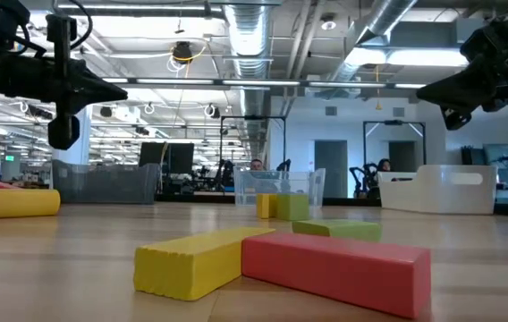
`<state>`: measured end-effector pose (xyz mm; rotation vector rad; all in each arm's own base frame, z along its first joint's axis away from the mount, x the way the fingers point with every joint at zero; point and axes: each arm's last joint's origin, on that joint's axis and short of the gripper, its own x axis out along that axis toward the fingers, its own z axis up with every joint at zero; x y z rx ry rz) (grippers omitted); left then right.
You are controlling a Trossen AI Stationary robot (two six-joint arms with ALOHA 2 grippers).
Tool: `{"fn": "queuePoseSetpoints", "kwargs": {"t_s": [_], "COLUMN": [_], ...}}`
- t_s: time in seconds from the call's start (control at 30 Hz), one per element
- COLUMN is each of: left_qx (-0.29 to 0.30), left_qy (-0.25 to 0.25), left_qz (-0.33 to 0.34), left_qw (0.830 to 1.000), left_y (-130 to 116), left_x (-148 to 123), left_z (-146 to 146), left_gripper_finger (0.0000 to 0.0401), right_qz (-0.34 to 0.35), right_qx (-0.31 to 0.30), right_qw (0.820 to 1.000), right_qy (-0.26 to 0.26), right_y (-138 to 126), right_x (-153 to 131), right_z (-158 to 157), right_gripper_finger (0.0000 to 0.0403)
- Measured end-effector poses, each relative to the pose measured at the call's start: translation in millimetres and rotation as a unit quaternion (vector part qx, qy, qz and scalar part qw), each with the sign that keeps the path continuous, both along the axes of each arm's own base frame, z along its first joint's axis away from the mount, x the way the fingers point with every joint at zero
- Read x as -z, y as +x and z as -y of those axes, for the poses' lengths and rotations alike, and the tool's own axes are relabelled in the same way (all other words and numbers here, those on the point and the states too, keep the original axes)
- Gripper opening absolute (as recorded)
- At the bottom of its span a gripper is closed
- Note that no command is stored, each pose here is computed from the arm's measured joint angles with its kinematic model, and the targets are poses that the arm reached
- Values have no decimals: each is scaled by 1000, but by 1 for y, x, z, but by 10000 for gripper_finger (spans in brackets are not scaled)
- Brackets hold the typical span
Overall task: Sort & place blocks by color
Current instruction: Put the orange block into the white bin
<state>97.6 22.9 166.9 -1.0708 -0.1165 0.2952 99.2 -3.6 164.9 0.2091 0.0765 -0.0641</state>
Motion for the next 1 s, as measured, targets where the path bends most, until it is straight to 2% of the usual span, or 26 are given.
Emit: {"fn": "queuePoseSetpoints", "kwargs": {"t_s": [0.07, 0.23, 0.37, 0.5, 0.73, 0.9, 1.0], "left_qx": [-11, -16, -13, -32, -30, -14, 2], "left_qy": [-21, 4, 60, 129, 240, 314, 359], "left_qz": [8, 28, 62, 85, 35, -41, -104], "left_qw": [1000, 999, 996, 987, 970, 948, 927], "left_y": [0, 0, -1, -2, 6, 24, 39], "left_x": [0, -5, -15, -27, -63, -95, -113], "left_z": [-1, -1, -1, -1, -2, -6, -9], "left_gripper_finger": [0, 0, 0, 0, 0, 0, 0], "right_qz": [4, 30, 73, 150, 209, 196, 172], "right_qx": [0, 13, 36, 56, 79, 77, 73], "right_qw": [1000, 999, 997, 987, 975, 978, 982], "right_qy": [0, -26, -15, -3, 5, -4, -24], "right_y": [0, 1, 0, -2, -5, 1, 12], "right_x": [-1, -5, -13, -28, -41, -64, -83], "right_z": [0, 2, 5, 7, 9, 9, 9], "right_gripper_finger": [9, 9, 9, 9, 9, 9, 9]}}
